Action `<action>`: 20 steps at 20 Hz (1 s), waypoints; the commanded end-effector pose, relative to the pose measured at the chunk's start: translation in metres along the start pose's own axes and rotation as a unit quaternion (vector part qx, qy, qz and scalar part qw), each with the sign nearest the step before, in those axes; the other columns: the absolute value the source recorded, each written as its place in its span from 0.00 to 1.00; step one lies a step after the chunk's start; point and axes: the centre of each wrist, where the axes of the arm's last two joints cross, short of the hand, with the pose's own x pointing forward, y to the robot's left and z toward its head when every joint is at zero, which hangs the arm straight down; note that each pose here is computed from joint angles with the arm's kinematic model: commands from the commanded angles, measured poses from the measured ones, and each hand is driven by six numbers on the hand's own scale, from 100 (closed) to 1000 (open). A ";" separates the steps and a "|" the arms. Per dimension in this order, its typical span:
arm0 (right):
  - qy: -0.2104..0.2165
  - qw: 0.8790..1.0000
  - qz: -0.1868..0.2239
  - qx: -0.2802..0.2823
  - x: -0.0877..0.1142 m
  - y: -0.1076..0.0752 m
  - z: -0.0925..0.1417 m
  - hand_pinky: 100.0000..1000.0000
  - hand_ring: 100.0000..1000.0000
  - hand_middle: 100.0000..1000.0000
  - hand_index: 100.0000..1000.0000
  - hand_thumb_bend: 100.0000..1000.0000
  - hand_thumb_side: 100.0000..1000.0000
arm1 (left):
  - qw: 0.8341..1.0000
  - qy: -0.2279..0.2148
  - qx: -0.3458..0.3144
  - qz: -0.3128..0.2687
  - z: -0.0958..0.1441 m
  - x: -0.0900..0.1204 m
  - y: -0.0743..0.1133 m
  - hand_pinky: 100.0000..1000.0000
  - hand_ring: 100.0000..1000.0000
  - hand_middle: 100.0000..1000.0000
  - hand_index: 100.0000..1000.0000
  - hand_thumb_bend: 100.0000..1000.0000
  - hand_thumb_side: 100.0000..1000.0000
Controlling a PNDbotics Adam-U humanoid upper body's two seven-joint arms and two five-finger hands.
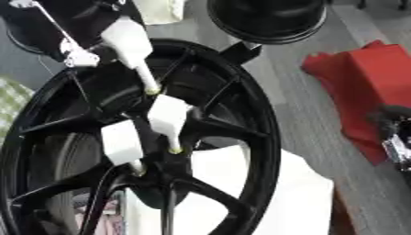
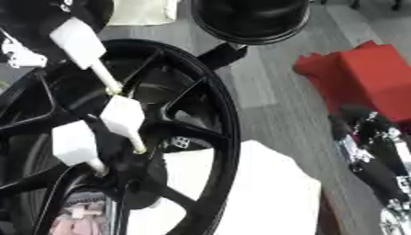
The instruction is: Pull the pin out of the wheel hub.
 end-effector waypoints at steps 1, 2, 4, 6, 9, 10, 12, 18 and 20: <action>-0.015 1.000 0.006 -0.002 0.008 -0.004 -0.001 0.98 0.74 0.52 0.71 0.17 0.30 | 0.997 0.026 0.069 -0.001 0.040 0.000 0.026 0.61 0.47 0.22 0.26 0.00 0.01; -0.015 1.000 0.007 -0.004 0.007 -0.005 -0.001 0.98 0.74 0.52 0.71 0.17 0.30 | 0.996 0.035 0.087 0.005 0.051 -0.004 0.027 0.61 0.47 0.21 0.26 0.00 0.01; -0.016 1.000 0.009 -0.006 0.007 -0.006 0.000 0.98 0.74 0.52 0.71 0.17 0.30 | 0.991 0.058 0.120 0.017 0.073 -0.012 0.029 0.61 0.46 0.21 0.26 0.00 0.01; -0.016 1.000 0.011 -0.009 0.007 -0.007 0.000 0.98 0.74 0.52 0.71 0.17 0.30 | 0.985 0.089 0.148 0.026 0.099 -0.021 0.026 0.61 0.46 0.21 0.26 0.00 0.01; -0.019 1.000 0.013 -0.014 0.007 -0.008 0.001 0.98 0.74 0.52 0.71 0.17 0.30 | 0.973 0.138 0.182 0.035 0.136 -0.031 0.016 0.61 0.46 0.21 0.25 0.00 0.02; -0.020 1.000 0.013 -0.016 0.007 -0.008 0.000 0.98 0.74 0.52 0.71 0.17 0.30 | 0.968 0.155 0.193 0.039 0.147 -0.035 0.011 0.61 0.46 0.21 0.25 0.00 0.02; -0.022 1.000 0.012 -0.018 0.008 -0.008 0.000 0.98 0.74 0.52 0.71 0.17 0.30 | 0.957 0.189 0.214 0.043 0.168 -0.040 0.001 0.61 0.46 0.21 0.25 0.00 0.02; -0.026 0.999 0.007 -0.025 0.008 -0.009 -0.001 0.98 0.74 0.52 0.71 0.17 0.29 | 0.928 0.266 0.245 0.087 0.206 -0.064 -0.043 0.60 0.46 0.20 0.25 0.00 0.05; -0.027 0.999 0.006 -0.026 0.008 -0.008 -0.001 0.98 0.74 0.52 0.71 0.17 0.29 | 0.922 0.282 0.245 0.100 0.212 -0.069 -0.057 0.60 0.46 0.20 0.25 0.00 0.05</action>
